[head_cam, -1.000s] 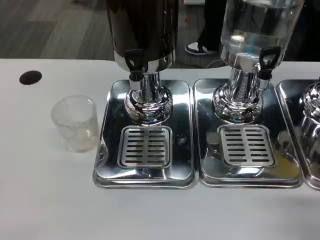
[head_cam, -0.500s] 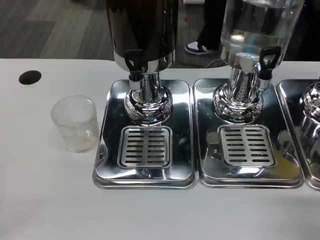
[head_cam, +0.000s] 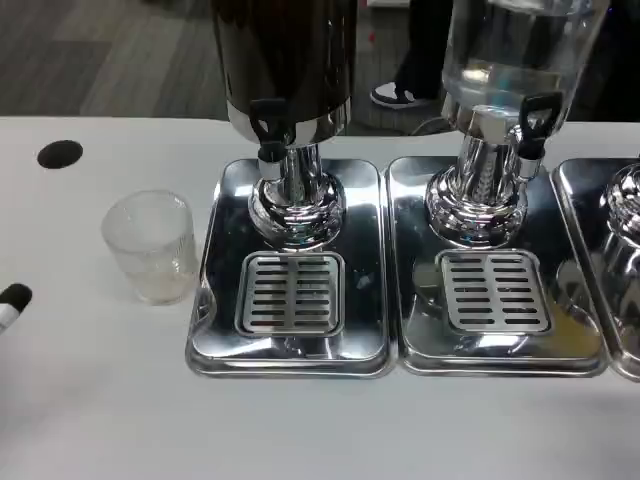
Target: Grasp the cup under the faucet to collect the drink, then remove the cup.
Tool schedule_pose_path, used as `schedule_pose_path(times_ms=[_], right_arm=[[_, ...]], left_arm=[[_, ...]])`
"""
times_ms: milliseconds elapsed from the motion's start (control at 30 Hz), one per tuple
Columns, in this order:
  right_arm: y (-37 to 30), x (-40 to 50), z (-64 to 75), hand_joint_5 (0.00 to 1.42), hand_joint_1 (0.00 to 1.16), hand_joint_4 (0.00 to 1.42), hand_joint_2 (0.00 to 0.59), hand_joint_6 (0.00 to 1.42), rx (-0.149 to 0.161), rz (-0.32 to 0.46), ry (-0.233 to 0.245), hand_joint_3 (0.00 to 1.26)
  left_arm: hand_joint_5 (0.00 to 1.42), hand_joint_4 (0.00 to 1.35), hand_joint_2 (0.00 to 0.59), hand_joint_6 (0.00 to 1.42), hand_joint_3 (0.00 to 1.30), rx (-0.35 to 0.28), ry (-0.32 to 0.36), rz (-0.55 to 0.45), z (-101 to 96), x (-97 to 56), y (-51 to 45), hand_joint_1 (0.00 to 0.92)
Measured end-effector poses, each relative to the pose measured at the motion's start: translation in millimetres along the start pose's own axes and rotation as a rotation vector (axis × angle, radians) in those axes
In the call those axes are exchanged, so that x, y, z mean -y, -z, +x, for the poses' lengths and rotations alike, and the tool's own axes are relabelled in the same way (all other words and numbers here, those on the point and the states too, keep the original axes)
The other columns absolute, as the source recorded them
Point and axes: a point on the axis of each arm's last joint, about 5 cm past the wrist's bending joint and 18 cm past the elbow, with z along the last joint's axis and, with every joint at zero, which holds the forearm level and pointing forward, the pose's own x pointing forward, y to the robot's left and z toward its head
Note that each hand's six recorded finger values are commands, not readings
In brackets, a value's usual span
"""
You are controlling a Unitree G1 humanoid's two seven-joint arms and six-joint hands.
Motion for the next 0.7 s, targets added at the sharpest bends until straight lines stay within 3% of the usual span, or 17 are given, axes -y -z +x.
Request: schedule_pose_path(times_ms=[200, 300, 433, 700], right_arm=[[-0.5, 0.8, 0.0, 0.30, 0.74, 0.37, 0.571, 0.18, 0.011, 0.011, 0.006, 0.43], [-0.5, 1.2, -0.1, 0.30, 0.74, 0.37, 0.571, 0.18, 0.012, 0.012, 0.008, 0.43], [-1.0, 1.3, 0.4, 0.30, 0.74, 0.37, 0.571, 0.18, 0.023, 0.017, 0.009, 0.43], [-1.2, 1.4, 0.3, 0.30, 0.74, 0.37, 0.571, 0.18, 0.026, 0.020, 0.010, 0.43]], left_arm=[[0.00, 0.00, 0.070, 0.00, 0.00, 0.002, 0.063, 0.077, 11.7, 15.2, -5.4, 0.450], [0.00, 0.00, 0.070, 0.00, 0.00, -0.003, 0.062, 0.093, 13.9, 18.4, -5.5, 0.450], [0.00, 0.00, 0.070, 0.00, 0.00, -0.022, 0.112, 0.125, 16.2, 30.9, -4.7, 0.450], [0.00, 0.00, 0.071, 0.00, 0.00, -0.028, 0.123, 0.138, 21.4, 39.3, -7.0, 0.441]])
